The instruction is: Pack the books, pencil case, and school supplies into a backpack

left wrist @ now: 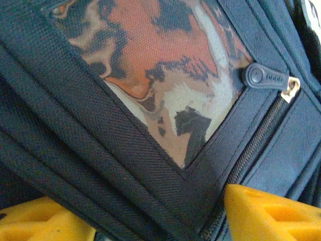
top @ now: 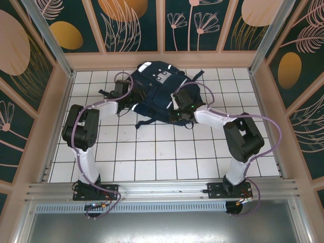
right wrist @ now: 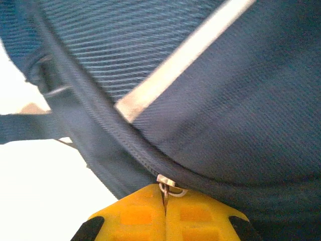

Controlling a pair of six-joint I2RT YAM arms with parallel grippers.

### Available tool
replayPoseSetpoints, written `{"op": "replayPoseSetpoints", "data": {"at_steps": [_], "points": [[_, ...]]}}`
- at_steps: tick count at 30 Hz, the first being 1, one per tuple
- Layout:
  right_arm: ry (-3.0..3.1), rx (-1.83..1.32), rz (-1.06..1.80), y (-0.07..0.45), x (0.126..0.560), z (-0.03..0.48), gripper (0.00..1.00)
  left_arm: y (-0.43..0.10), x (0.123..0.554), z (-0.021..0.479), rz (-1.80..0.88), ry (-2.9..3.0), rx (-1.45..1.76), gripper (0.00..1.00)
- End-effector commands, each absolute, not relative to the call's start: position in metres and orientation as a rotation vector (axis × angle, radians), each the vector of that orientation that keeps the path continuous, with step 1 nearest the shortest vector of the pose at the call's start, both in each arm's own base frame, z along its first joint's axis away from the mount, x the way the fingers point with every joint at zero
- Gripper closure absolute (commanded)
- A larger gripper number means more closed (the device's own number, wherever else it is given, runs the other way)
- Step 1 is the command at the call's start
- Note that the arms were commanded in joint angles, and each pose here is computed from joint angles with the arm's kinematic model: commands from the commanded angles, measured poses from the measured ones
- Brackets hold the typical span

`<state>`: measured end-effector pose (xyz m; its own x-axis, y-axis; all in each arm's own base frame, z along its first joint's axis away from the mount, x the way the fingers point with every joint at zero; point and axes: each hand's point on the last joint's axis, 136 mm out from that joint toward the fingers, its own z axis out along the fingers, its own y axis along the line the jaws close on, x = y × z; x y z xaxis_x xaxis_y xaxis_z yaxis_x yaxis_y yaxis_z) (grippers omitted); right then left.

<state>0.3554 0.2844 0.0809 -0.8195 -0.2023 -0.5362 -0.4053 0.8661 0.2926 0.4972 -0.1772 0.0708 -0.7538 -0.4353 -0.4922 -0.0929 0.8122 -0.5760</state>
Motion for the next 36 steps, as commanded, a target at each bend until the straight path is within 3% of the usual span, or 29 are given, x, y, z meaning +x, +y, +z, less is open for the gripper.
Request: {"op": "replayPoseSetpoints", "data": {"at_steps": [1, 7, 13, 21, 27, 33, 36], "points": [[2.437, -0.499, 0.903, 0.337, 0.334, 0.118, 1.0, -0.174, 0.505, 0.076, -0.658, 2.363, -0.371, 0.29], [2.354, -0.528, 1.002, 0.365, 0.346, 0.144, 1.0, -0.17, 0.5, 0.111, -0.659, 2.325, -0.351, 0.2], [2.307, -0.548, 1.082, 0.377, 0.348, 0.163, 1.0, -0.177, 0.466, 0.137, -0.8, 2.305, -0.36, 0.17], [2.24, -0.497, 1.185, 0.381, 0.349, 0.189, 1.0, -0.19, 0.411, 0.127, -1.144, 2.26, -0.573, 0.17], [2.208, -0.482, 1.266, 0.385, 0.344, 0.202, 1.0, -0.201, 0.401, 0.127, -1.325, 2.137, -0.734, 0.19], [2.248, -0.473, 1.301, 0.384, 0.335, 0.194, 1.0, -0.211, 0.413, 0.12, -1.402, 2.07, -0.799, 0.33], [2.297, -0.454, 1.297, 0.379, 0.328, 0.181, 1.0, -0.211, 0.418, 0.116, -1.42, 2.041, -0.811, 0.52]]}}
